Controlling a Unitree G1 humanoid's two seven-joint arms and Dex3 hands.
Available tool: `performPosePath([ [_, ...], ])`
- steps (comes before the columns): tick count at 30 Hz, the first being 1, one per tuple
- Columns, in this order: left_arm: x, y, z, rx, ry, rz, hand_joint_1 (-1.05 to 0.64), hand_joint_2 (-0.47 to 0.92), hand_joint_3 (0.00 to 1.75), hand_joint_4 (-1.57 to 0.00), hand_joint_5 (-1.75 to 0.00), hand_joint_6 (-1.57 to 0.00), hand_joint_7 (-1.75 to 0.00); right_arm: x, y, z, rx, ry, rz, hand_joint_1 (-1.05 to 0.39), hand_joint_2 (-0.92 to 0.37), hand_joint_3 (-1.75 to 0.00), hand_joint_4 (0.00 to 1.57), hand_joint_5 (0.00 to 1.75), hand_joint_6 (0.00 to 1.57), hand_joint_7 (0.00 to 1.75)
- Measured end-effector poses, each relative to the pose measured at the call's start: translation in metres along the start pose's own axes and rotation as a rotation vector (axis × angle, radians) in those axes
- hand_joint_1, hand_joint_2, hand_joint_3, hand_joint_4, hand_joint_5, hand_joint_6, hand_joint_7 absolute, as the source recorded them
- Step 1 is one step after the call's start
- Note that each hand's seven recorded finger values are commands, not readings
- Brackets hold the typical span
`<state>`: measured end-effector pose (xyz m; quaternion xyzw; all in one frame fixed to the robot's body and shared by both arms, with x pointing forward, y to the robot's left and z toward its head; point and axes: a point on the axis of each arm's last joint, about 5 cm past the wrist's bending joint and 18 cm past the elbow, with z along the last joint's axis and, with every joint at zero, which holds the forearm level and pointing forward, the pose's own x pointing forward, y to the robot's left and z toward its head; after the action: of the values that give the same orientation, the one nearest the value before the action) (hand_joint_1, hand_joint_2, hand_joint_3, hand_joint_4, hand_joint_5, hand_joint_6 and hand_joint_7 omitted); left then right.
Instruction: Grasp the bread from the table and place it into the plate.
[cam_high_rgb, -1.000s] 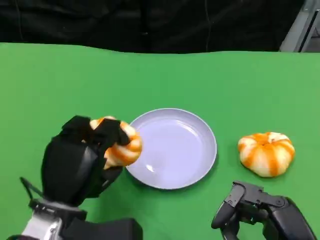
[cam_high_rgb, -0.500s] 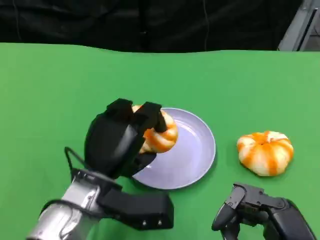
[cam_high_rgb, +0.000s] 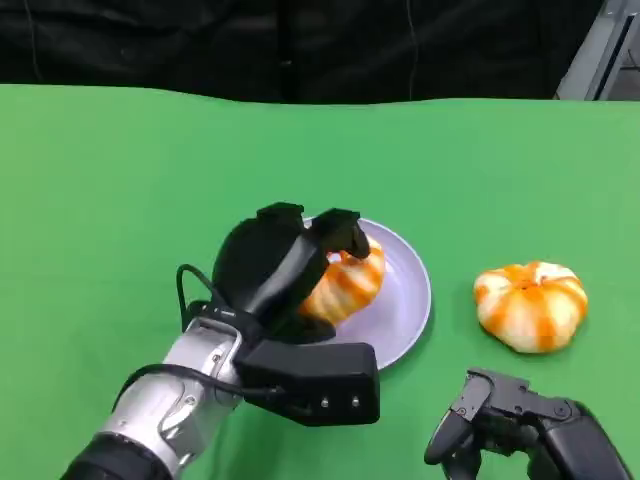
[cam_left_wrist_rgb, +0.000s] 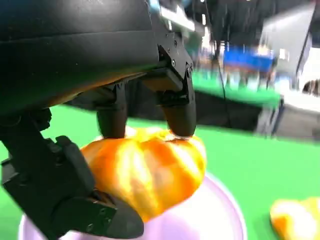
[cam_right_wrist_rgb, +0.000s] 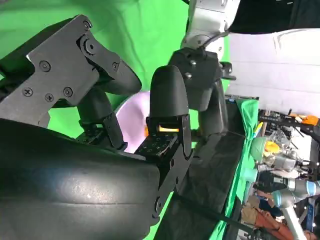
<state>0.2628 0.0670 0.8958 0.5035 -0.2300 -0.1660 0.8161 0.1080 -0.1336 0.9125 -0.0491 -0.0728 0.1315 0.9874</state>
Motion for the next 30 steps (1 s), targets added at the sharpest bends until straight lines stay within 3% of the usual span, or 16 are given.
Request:
performPosePath([
  [1, -0.001, 0.002, -0.001, 0.008, 0.004, -0.029, -0.59, 0.92, 0.21, -0.03, -0.29, -0.05, -0.14, 0.000, 0.0000, 0.000, 0.000, 0.000, 0.000, -0.05, -0.38, -1.27, 0.75, 1.70, 0.75, 1.38],
  [2, -0.001, 0.004, -0.001, 0.016, 0.010, -0.056, -0.64, 0.92, 0.24, -0.01, -0.17, -0.03, -0.11, 0.000, 0.0000, 0.000, 0.000, 0.000, 0.000, -0.05, -0.38, -1.27, 0.75, 1.69, 0.75, 1.38],
  [5, -0.002, 0.008, -0.001, 0.034, 0.024, -0.109, -0.71, 0.92, 0.27, 0.00, -0.03, 0.00, -0.07, 0.000, -0.0001, 0.000, -0.001, -0.002, 0.000, -0.05, -0.38, -1.27, 0.75, 1.69, 0.76, 1.38],
  [13, -0.006, 0.011, 0.001, 0.047, 0.073, -0.245, -0.81, 0.92, 0.32, 0.00, 0.00, 0.00, 0.00, 0.000, -0.0002, 0.000, -0.002, -0.004, 0.001, -0.05, -0.38, -1.27, 0.75, 1.69, 0.76, 1.37],
  [19, -0.010, 0.022, 0.001, 0.048, 0.089, -0.264, -0.84, 0.92, 0.34, 0.00, 0.00, 0.00, 0.00, 0.000, -0.0001, 0.000, -0.002, -0.004, 0.002, -0.06, -0.38, -1.27, 0.76, 1.69, 0.77, 1.37],
  [30, -0.036, 0.059, -0.008, 0.041, 0.116, -0.262, -0.73, 0.92, 0.21, -0.07, -0.04, -0.12, -0.05, 0.000, 0.0002, 0.000, -0.001, -0.002, 0.002, -0.05, -0.39, -1.26, 0.75, 1.70, 0.76, 1.37],
])
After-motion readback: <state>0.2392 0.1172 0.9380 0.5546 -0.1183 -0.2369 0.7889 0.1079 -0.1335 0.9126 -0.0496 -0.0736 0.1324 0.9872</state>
